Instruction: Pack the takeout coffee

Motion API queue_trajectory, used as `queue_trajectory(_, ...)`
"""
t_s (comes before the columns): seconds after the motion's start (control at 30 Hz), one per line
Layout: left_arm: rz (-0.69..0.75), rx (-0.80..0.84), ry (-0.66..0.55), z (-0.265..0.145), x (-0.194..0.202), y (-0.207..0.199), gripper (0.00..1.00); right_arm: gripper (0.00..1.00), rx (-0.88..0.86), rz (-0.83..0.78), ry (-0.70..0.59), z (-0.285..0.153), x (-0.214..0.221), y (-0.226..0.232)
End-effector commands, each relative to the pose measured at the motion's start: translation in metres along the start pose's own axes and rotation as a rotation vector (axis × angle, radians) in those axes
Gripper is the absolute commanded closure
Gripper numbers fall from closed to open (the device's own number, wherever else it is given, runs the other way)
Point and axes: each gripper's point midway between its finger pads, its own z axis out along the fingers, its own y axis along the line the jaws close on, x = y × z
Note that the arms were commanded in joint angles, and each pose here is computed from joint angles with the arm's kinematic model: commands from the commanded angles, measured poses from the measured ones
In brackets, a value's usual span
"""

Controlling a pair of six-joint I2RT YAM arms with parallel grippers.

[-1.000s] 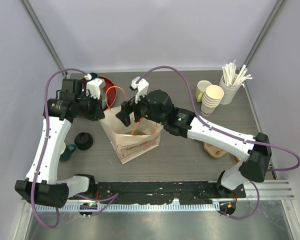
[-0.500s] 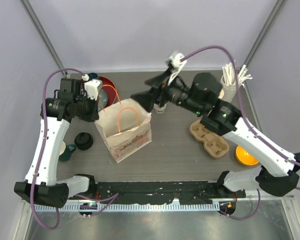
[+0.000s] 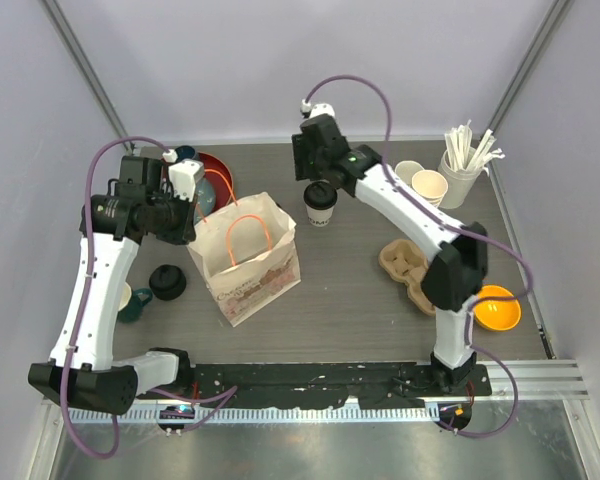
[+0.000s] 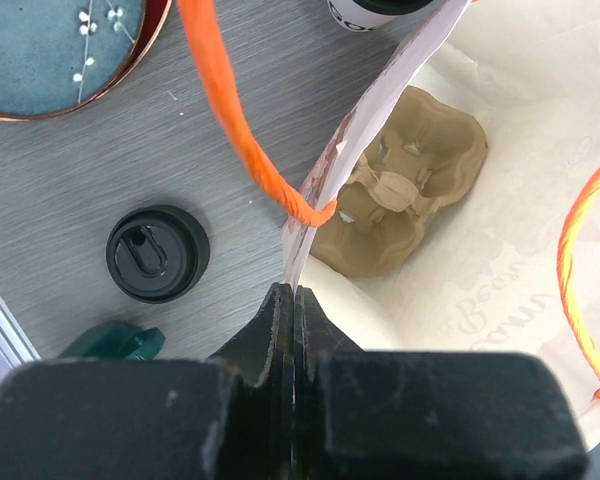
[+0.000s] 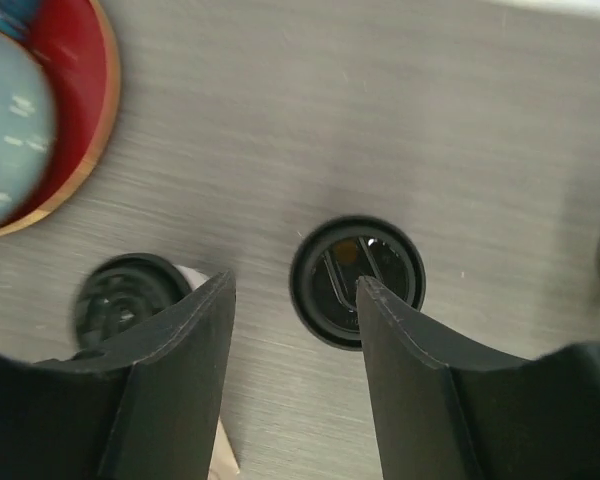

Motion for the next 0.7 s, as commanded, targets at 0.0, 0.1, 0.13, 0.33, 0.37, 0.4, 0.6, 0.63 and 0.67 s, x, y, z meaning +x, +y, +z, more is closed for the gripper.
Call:
queue_trajectory(0.0, 0.009, -0.002, -0.029, -0.006, -0.009, 0.0, 1.0, 0.46, 0.15, 0.057, 0.046, 0.004, -0.001, -0.015)
queue_trajectory(0.1, 0.01, 0.021, -0.028, -0.006, -0.009, -0.004, 1.0, 0.52, 0.201, 0.072, 0.077, 0.02, 0.01, -0.017)
queue_trajectory(0.13, 0.009, 0.035, -0.024, -0.005, -0.008, -0.007, 1.0, 0.53, 0.225, 0.062, 0.102, 0.031, 0.02, -0.019)
queue_trajectory(0.33, 0.012, 0.055, -0.012, -0.003, -0.005, -0.01, 1.0, 0.57, 0.274, 0.031, 0.152, 0.053, 0.036, -0.017)
queue_trajectory(0.37, 0.011, 0.055, -0.013, -0.003, -0.005, -0.009, 1.0, 0.58, 0.274, 0.035, 0.147, 0.054, 0.033, -0.017)
queue_trajectory(0.4, 0.014, 0.057, -0.017, -0.004, -0.006, -0.01, 1.0, 0.59, 0.275, 0.032, 0.149, 0.056, 0.034, -0.016)
queue_trajectory(0.6, 0.013, 0.071, -0.02, -0.006, -0.005, -0.013, 1.0, 0.59, 0.32, 0.017, 0.157, 0.067, 0.039, -0.017)
queue_trajectory(0.63, 0.013, 0.07, -0.021, -0.006, -0.005, -0.013, 1.0, 0.58, 0.324, 0.017, 0.155, 0.067, 0.039, -0.018)
queue_trajectory(0.67, 0.012, 0.068, -0.02, -0.006, -0.004, -0.013, 1.0, 0.58, 0.332, 0.015, 0.153, 0.069, 0.039, -0.019)
